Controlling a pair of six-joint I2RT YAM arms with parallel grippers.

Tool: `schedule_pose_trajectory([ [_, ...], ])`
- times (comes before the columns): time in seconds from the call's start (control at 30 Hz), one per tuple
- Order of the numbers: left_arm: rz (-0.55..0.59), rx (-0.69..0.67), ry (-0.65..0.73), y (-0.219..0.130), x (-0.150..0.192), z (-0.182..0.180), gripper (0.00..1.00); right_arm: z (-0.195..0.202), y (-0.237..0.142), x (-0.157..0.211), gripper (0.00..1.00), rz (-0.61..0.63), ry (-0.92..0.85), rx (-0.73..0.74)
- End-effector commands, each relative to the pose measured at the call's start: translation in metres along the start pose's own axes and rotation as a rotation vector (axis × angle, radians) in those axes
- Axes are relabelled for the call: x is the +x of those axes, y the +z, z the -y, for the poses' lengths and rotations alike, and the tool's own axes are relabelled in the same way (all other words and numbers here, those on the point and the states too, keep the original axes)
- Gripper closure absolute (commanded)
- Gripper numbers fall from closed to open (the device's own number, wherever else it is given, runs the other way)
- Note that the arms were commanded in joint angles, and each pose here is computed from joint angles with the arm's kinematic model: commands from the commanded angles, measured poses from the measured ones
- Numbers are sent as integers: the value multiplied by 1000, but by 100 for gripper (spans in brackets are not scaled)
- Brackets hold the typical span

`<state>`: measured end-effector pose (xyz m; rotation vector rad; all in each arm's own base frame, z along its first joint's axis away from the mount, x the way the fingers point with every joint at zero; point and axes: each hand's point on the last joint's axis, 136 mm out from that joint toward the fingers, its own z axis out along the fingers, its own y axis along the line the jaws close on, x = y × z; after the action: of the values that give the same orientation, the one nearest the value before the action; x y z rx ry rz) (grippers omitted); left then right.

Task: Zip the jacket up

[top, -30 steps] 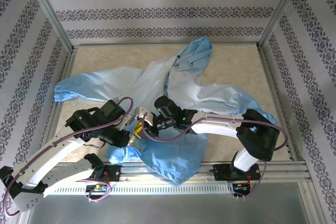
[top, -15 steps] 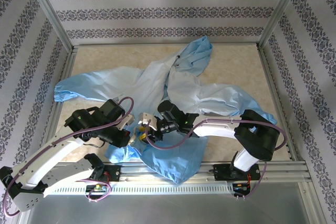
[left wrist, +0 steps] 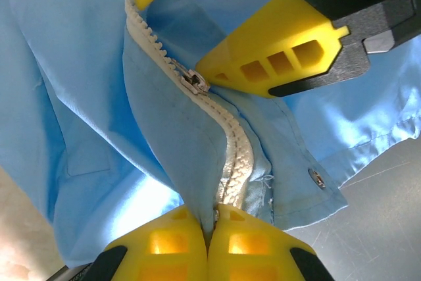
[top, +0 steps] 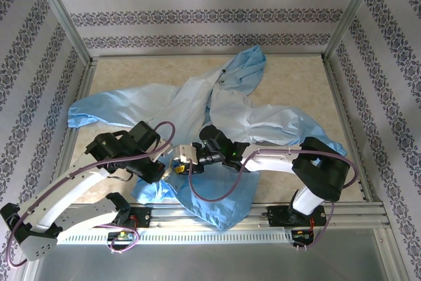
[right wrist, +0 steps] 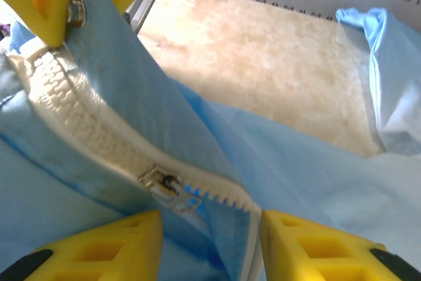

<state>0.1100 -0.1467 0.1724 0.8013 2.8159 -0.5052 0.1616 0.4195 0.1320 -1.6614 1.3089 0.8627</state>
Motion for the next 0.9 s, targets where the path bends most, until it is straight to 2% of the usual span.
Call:
schedule_pose_trajectory([
  [0.0, 37, -18, 43, -9, -3, 0, 100, -5, 10, -20, 58, 77, -92, -51],
  [0.27, 37, -27, 39, -7, 0, -3, 100, -22, 20, -26, 64, 115, -131, -92],
  [0.5, 33, -36, 35, -6, 0, -5, 100, -38, 17, -33, 59, 152, -160, -130],
  [0.53, 33, -40, 33, -6, 0, -5, 100, -39, 17, -34, 62, 154, -160, -128],
  [0.57, 35, -44, 32, -7, -1, -6, 100, -38, 18, -33, 69, 152, -159, -124],
  [0.67, 20, -69, -7, -8, -2, -9, 100, -21, 18, -26, 96, 110, -155, -8],
  [0.7, 8, -75, -24, -9, -2, -10, 100, -14, 16, -21, 100, 85, -161, 41],
  [0.87, -88, -114, -158, 0, 8, -16, 100, 23, -1, 1, 100, -24, -152, 252],
])
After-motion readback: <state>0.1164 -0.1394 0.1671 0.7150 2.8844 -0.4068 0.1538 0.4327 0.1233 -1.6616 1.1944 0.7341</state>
